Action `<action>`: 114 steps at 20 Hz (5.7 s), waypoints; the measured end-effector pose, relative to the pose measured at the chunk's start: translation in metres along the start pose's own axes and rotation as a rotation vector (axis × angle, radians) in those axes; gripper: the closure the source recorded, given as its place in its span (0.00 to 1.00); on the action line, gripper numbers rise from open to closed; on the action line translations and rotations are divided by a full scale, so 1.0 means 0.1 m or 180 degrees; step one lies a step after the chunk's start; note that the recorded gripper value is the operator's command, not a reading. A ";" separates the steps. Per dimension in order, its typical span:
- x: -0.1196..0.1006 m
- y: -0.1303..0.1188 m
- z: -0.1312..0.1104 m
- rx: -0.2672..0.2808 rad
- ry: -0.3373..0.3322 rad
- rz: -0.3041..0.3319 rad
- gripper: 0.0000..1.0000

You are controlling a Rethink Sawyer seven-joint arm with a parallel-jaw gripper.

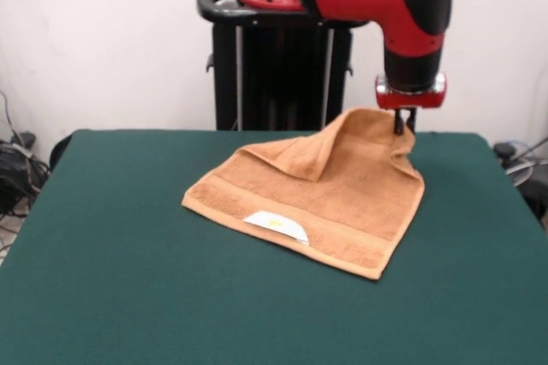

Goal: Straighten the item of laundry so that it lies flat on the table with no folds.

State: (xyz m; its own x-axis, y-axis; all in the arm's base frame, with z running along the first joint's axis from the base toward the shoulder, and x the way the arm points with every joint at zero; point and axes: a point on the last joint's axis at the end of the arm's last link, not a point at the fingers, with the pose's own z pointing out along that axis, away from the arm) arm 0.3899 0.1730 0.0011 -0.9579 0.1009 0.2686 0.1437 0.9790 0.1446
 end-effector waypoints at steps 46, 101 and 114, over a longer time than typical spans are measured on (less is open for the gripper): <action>-0.82 -0.49 -0.01 0.1048 -0.1567 -0.0143 0.00; -0.98 -0.88 0.27 0.1120 -0.2138 -0.1320 0.00; -0.96 -0.96 0.28 0.0999 -0.2279 -0.1546 0.00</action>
State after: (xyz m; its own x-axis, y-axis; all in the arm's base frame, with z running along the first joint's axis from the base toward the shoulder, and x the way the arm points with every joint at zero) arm 0.4611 0.0740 -0.0658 -0.8356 -0.3506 -0.4229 -0.2882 0.9352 -0.2059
